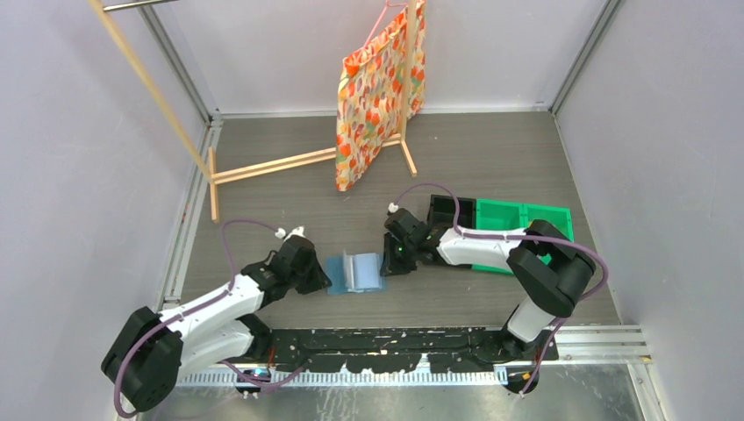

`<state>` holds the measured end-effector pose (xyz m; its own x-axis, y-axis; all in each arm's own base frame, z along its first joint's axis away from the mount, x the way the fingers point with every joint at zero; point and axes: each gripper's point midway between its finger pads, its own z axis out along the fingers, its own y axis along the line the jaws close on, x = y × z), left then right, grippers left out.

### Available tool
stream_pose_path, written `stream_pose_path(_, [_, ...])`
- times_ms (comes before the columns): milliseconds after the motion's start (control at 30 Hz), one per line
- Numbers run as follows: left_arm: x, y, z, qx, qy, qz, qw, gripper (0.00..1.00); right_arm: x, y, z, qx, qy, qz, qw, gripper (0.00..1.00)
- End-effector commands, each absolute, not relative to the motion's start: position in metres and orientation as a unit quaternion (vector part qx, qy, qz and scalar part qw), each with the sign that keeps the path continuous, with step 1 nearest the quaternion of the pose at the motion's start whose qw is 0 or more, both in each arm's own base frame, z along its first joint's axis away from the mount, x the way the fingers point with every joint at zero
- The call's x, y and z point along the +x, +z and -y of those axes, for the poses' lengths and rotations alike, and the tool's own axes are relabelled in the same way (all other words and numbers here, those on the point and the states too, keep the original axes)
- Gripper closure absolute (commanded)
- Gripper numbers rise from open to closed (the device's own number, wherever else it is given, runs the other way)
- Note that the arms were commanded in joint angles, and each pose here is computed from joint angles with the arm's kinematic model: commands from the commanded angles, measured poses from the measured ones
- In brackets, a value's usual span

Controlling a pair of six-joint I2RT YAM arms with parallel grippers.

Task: Take the credit cards out of the card holder
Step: Open the card holder at the center of the board.

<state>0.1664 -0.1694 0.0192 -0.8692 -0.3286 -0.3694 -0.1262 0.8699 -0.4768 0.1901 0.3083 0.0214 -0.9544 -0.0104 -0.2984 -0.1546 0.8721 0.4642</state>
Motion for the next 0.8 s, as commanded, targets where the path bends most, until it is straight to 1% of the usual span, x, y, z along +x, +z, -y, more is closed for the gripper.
stream_pose_path(0, [0.169,0.033,0.198,-0.094,-0.289,-0.927,0.220,0.99,0.186,0.081,-0.366,-0.079,0.363,-0.914,0.159,0.81])
stream_pose_path(167, [0.170,0.033,0.199,-0.090,-0.290,-0.927,0.220,0.99,0.186,0.097,-0.364,-0.087,0.367,-0.910,0.171,0.79])
stream_pose_path(300, [0.169,0.032,0.203,-0.084,-0.297,-0.927,0.213,0.99,0.180,0.103,-0.368,-0.096,0.385,-0.903,0.163,0.76])
stream_pose_path(467, [0.170,0.029,0.207,-0.080,-0.302,-0.927,0.206,0.99,0.178,0.110,-0.374,-0.101,0.401,-0.896,0.163,0.75])
stream_pose_path(767, [0.171,0.038,0.205,-0.075,-0.294,-0.929,0.213,0.99,0.183,0.095,-0.396,-0.112,0.413,-0.893,0.142,0.75])
